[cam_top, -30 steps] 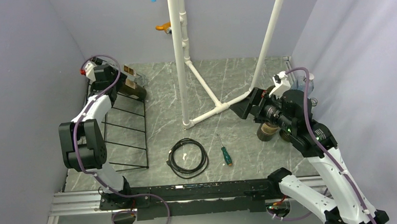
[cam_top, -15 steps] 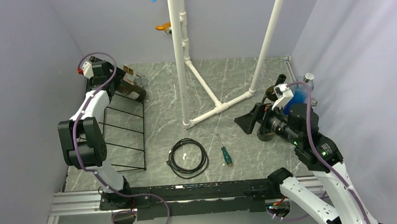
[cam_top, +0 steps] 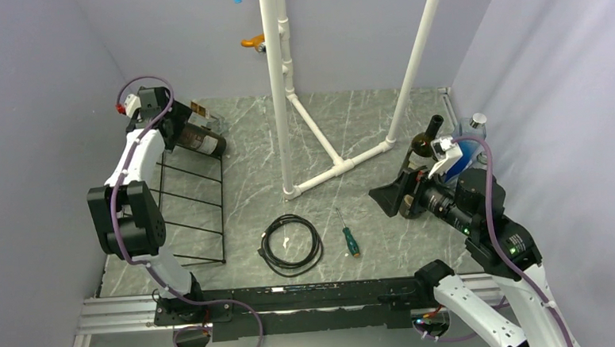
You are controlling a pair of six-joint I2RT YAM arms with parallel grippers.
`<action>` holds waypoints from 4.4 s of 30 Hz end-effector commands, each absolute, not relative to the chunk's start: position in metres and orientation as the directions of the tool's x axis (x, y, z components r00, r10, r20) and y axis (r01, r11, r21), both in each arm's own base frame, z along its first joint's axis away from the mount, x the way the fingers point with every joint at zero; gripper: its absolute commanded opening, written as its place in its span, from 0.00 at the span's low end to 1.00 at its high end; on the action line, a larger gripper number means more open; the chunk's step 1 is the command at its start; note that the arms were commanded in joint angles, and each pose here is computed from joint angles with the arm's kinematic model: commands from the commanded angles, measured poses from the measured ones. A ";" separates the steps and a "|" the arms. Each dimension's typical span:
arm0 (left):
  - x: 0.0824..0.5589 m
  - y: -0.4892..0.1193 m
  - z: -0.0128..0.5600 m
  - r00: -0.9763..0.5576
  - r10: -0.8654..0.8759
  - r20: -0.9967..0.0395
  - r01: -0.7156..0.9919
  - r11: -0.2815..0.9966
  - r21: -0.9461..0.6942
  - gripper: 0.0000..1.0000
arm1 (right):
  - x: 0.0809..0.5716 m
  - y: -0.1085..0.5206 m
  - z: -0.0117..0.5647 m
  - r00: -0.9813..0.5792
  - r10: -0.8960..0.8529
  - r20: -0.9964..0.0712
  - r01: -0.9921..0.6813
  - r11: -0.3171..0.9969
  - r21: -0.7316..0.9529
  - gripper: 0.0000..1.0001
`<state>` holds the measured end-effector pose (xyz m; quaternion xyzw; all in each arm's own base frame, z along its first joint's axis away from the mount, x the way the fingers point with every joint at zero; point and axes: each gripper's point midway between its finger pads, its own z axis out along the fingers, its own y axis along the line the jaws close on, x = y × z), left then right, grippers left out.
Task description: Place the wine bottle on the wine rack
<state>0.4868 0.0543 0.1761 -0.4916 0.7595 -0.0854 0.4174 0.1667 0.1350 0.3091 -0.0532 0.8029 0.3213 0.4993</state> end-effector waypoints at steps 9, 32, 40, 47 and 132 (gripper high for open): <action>0.467 0.054 0.234 -0.251 -0.755 -0.606 -0.648 0.596 -0.474 0.99 | 0.182 0.125 0.303 -0.477 0.351 -0.806 -0.282 0.807 0.518 1.00; 0.325 -0.108 0.295 -0.471 -0.254 -0.845 0.125 0.929 -0.349 0.98 | 0.203 0.062 0.357 -0.309 0.287 -0.907 -0.057 0.946 0.319 1.00; 0.263 -0.170 0.271 -0.504 -0.099 -0.858 0.441 0.824 -0.354 0.98 | 0.209 0.021 0.372 -0.267 0.174 -0.948 0.112 0.983 0.149 1.00; 0.214 -0.228 0.261 -0.496 -0.040 -0.868 0.650 0.646 -0.401 0.99 | 0.223 -0.011 0.350 -0.316 0.087 -0.945 0.313 0.950 -0.017 1.00; 0.184 -0.363 0.286 -0.586 0.246 -0.772 0.766 0.480 -0.428 1.00 | 0.203 0.205 0.333 -0.712 0.278 -0.645 -0.523 0.403 0.751 0.00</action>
